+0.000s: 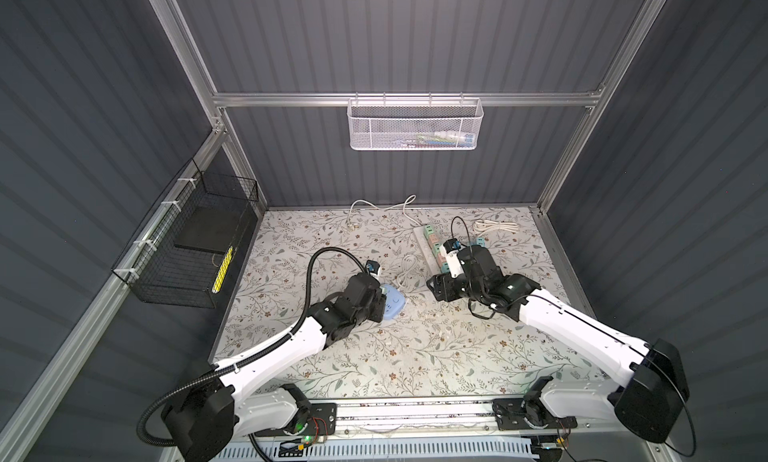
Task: Insert the plug
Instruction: 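Bring the green charger toward the right gripper while the right moves to meet it, then close the right gripper on the green charger while the left gripper releases it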
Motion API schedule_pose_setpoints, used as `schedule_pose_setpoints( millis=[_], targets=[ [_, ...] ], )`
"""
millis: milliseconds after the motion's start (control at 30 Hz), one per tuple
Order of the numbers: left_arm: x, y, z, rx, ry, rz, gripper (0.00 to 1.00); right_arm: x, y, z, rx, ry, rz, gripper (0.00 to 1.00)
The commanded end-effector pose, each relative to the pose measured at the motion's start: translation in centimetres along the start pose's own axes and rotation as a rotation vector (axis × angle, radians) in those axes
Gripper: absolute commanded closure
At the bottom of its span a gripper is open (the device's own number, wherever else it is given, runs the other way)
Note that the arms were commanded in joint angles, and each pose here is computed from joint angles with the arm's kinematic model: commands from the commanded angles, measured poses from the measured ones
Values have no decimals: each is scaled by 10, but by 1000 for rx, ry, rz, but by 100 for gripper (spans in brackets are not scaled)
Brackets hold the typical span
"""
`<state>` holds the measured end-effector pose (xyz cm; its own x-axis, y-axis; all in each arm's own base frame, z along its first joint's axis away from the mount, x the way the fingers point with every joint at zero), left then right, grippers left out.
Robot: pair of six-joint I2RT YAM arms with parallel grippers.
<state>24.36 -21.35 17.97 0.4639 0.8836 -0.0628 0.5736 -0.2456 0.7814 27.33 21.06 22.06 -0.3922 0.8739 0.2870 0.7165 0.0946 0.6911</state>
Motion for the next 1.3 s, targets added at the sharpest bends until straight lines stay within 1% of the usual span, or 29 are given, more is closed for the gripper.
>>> schedule_pose_setpoints(
  millis=[0,100,167,233,333,467,633,867,967,1167,1267],
  targets=[
    [-10,33,-6,-261,-3,118,76,1,5,-15,-12,86,50,28],
    [-28,47,-15,-406,-45,214,76,3,11,-24,-18,155,65,31],
    [-37,53,-16,-446,-62,274,76,8,14,-29,-20,195,59,33],
    [-47,56,-17,-472,-88,326,77,14,18,-34,-20,234,49,36],
    [-60,56,-16,-485,-124,373,77,28,21,-39,-4,332,32,41],
    [-76,51,-13,-477,-174,414,76,40,25,-40,-2,426,22,43],
    [-82,47,-12,-462,-191,439,77,52,28,-41,3,515,7,42],
    [-84,54,-19,-471,-196,436,78,57,23,-22,62,516,5,42],
    [-84,55,-20,-473,-195,443,78,61,23,-17,78,522,7,47],
    [-84,55,-21,-465,-202,448,78,69,17,-9,117,549,5,48],
    [-85,56,-21,-463,-204,451,77,69,15,-4,131,545,9,54]
  ],
)
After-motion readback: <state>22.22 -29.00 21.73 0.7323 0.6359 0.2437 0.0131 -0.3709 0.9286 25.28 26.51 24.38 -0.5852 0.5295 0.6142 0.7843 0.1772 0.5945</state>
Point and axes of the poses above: each gripper's point midway between its finger pads, its own z axis out along the fingers, its own x axis along the line the jaws close on, y = z × x, the point moved 4 cm from there along -z, back along the fingers, and after that the axes turned 2 degrees about z, right-handed, at the moved point
